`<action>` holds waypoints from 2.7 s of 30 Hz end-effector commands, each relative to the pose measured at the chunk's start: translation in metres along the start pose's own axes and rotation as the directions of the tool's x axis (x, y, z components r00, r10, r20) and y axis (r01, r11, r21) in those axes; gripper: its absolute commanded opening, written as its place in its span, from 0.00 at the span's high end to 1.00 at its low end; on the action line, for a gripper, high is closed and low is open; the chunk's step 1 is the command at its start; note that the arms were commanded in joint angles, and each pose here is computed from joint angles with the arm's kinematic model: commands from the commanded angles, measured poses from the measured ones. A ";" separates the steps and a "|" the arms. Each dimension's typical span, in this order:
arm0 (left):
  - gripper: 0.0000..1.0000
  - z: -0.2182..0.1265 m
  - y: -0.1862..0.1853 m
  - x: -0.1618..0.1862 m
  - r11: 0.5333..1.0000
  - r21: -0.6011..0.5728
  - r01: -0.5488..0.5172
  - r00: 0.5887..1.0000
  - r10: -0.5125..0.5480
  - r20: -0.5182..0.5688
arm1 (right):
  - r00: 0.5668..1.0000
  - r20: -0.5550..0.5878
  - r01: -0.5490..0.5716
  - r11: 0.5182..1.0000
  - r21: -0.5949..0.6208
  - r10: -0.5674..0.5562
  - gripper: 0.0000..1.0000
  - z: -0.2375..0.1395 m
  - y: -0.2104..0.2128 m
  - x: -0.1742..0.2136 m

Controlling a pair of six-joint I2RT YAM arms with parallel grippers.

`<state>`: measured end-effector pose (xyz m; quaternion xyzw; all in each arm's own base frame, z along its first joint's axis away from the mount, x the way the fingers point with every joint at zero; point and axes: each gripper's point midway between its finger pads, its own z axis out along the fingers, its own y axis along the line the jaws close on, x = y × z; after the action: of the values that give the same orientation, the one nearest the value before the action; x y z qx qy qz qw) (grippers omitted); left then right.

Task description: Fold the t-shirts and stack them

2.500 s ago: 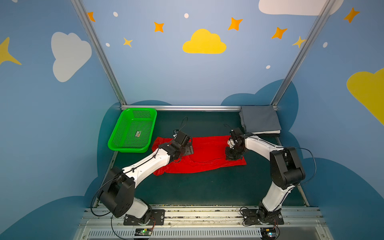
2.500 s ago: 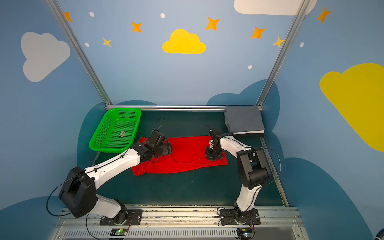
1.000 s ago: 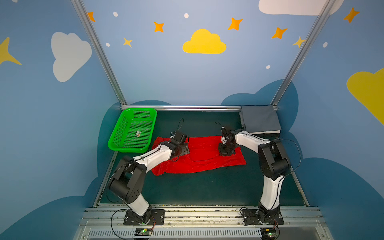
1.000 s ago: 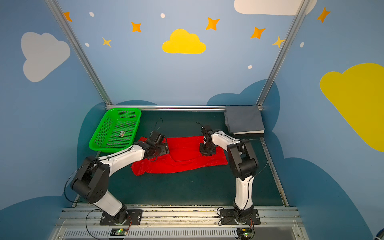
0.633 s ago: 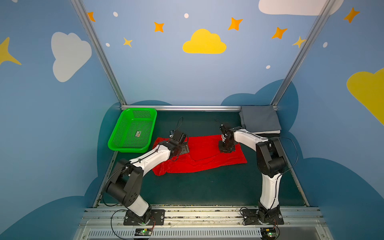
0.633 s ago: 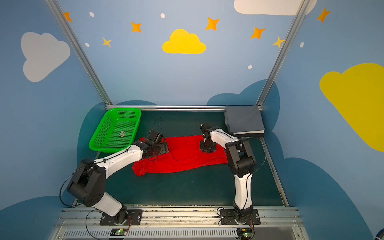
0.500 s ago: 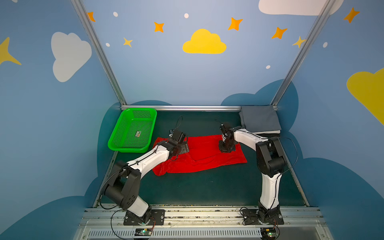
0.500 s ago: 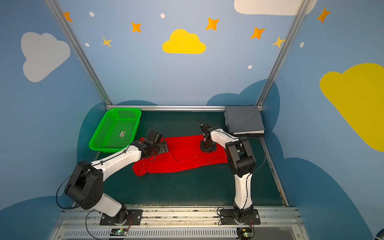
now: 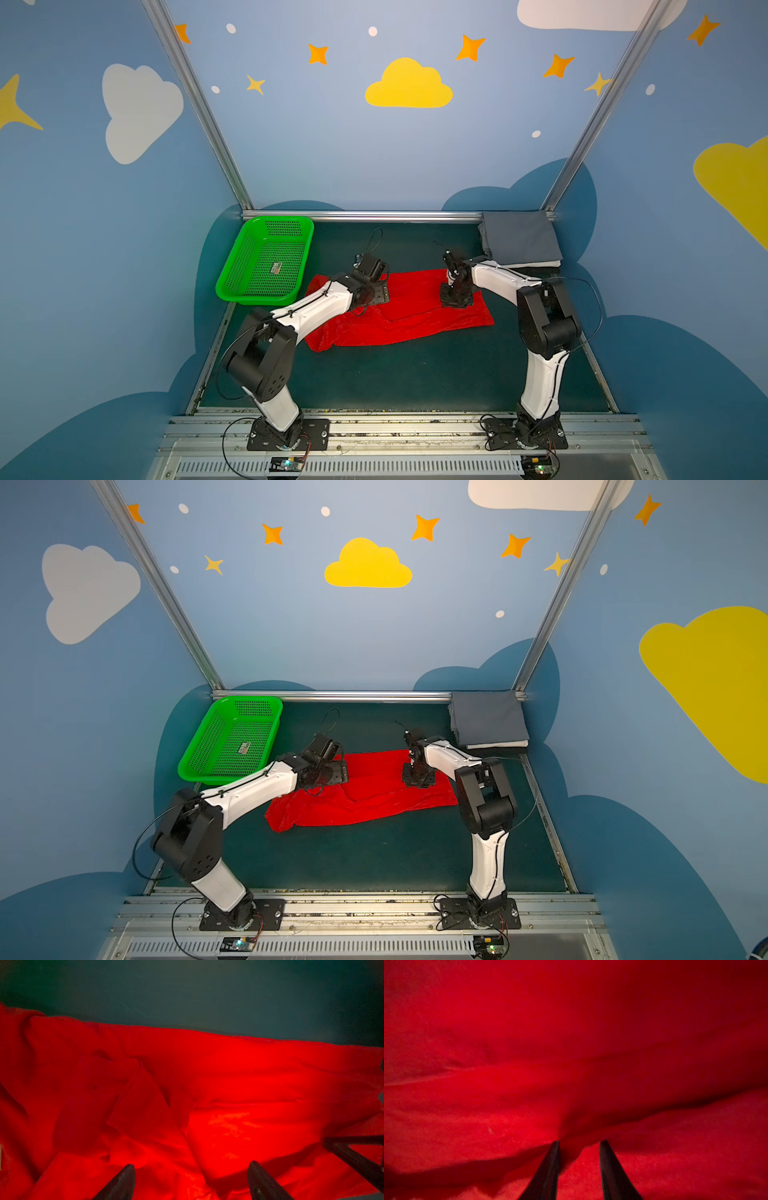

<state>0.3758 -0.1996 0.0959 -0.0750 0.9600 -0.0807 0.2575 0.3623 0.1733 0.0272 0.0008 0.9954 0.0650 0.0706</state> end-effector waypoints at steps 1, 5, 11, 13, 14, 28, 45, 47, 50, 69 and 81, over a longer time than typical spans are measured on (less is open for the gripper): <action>0.17 0.008 0.012 0.009 0.994 -0.094 -0.047 0.997 0.042 -0.058 | 0.999 0.040 -0.028 0.999 -0.034 0.029 0.65 -0.018 -0.001 0.000; 0.17 0.006 0.014 0.009 0.992 -0.123 -0.031 0.998 0.025 -0.052 | 0.998 0.050 -0.046 0.998 -0.043 0.048 0.58 -0.023 -0.007 0.006; 0.17 -0.010 0.022 0.007 0.991 -0.137 0.002 0.999 0.003 0.035 | 0.995 0.092 -0.040 0.997 -0.069 0.047 0.25 -0.037 -0.008 0.004; 0.16 -0.007 0.024 0.008 0.990 -0.138 0.013 0.999 -0.007 0.043 | 0.993 0.105 -0.041 0.997 -0.067 0.047 0.25 -0.041 -0.010 0.004; 0.16 -0.005 0.024 0.009 0.990 -0.140 0.010 0.999 -0.005 0.036 | 0.993 0.109 -0.040 0.997 -0.066 0.047 0.24 -0.042 -0.010 0.004; 0.21 0.042 0.028 0.013 0.978 -0.209 0.019 0.998 -0.030 -0.051 | 0.991 0.106 -0.073 0.994 -0.076 0.080 0.23 -0.048 -0.022 0.016; 0.96 0.063 0.008 -0.005 0.980 -0.199 -0.027 0.997 0.013 -0.072 | 0.990 0.096 -0.096 0.994 -0.058 0.101 0.24 -0.043 -0.033 0.020; 0.96 0.065 0.006 -0.005 0.982 -0.187 -0.025 0.997 0.011 -0.075 | 0.990 0.096 -0.100 0.993 -0.057 0.105 0.23 -0.043 -0.035 0.020; 0.96 0.065 0.002 -0.007 0.984 -0.176 -0.027 0.998 0.015 -0.068 | 0.990 0.095 -0.103 0.993 -0.061 0.109 0.23 -0.043 -0.035 0.020; 0.96 0.064 -0.010 -0.051 0.981 -0.189 -0.035 0.998 0.044 0.042 | 0.991 0.059 -0.114 0.991 -0.067 0.118 0.24 -0.034 -0.034 0.024; 0.01 0.004 0.038 -0.071 0.954 -0.299 0.010 0.984 0.044 0.174 | 0.993 0.046 -0.105 0.990 -0.091 0.110 0.23 -0.032 -0.028 0.022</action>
<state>0.4391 -0.1766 0.0881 -0.0882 0.9496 0.0566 0.2955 0.3375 0.1402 0.0559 0.0547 0.9870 0.1105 0.1030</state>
